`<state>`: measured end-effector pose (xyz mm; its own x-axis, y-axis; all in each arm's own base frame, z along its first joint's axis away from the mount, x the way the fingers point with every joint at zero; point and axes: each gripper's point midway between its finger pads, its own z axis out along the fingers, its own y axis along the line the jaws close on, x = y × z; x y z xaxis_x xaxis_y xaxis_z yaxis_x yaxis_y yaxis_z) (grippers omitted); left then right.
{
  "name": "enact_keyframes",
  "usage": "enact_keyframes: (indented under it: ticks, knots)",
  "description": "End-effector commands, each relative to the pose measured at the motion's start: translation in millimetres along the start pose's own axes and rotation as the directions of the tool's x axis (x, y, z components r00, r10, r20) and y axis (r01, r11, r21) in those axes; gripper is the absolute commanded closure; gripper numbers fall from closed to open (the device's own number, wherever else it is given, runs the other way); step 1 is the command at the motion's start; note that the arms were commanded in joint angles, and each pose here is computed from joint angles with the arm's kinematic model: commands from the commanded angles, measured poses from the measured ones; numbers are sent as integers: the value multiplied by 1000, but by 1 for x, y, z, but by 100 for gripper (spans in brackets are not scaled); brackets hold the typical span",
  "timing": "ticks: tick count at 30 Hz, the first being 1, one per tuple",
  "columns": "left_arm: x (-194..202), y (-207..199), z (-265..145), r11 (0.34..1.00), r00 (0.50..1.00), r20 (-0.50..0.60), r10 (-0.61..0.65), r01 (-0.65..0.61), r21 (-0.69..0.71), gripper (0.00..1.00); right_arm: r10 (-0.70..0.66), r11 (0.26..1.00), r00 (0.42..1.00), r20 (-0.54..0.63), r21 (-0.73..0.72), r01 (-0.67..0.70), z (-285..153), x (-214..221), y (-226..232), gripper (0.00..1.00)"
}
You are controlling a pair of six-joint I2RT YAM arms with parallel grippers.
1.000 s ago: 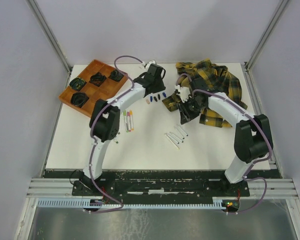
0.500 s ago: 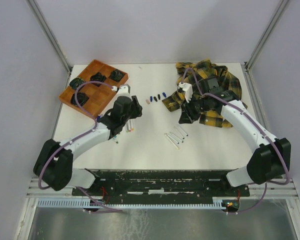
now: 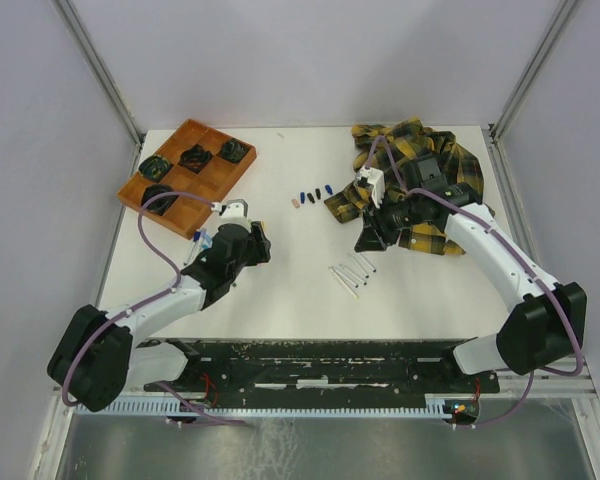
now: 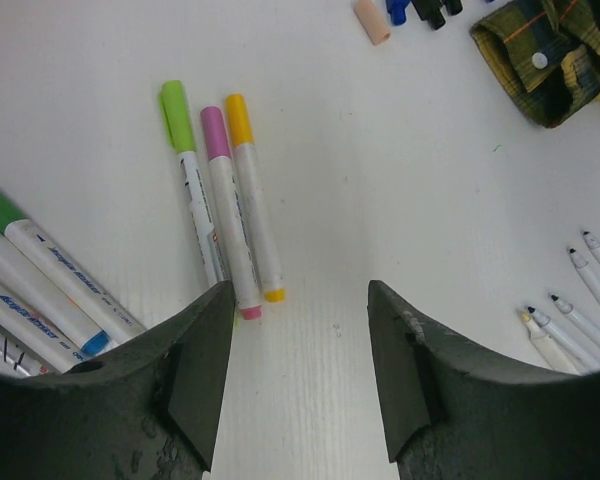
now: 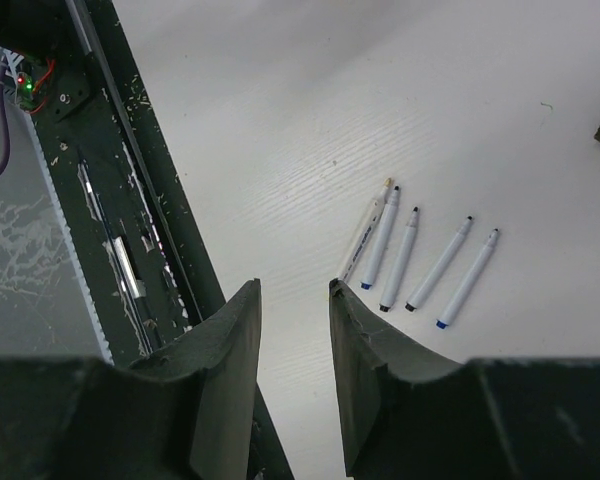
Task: Open the pen caps
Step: Pick up the pen from the center of the board.
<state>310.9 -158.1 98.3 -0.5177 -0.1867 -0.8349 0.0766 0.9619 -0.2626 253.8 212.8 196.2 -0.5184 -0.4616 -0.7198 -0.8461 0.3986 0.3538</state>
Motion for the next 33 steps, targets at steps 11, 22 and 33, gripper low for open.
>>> enact_keyframes:
  ticks: [11,22,33]
  knots:
    - [-8,-4,38,990,989,-95,111,-118,-76,46,-9,999,1000,15,-40,9,3,-4,2,59]
    - [7,7,70,959,959,-225,174,-216,-181,64,-8,999,1000,13,-39,9,3,-4,3,59]
    - [21,15,80,945,944,-274,186,-249,-214,64,-10,999,1000,13,-40,11,2,-4,3,59]
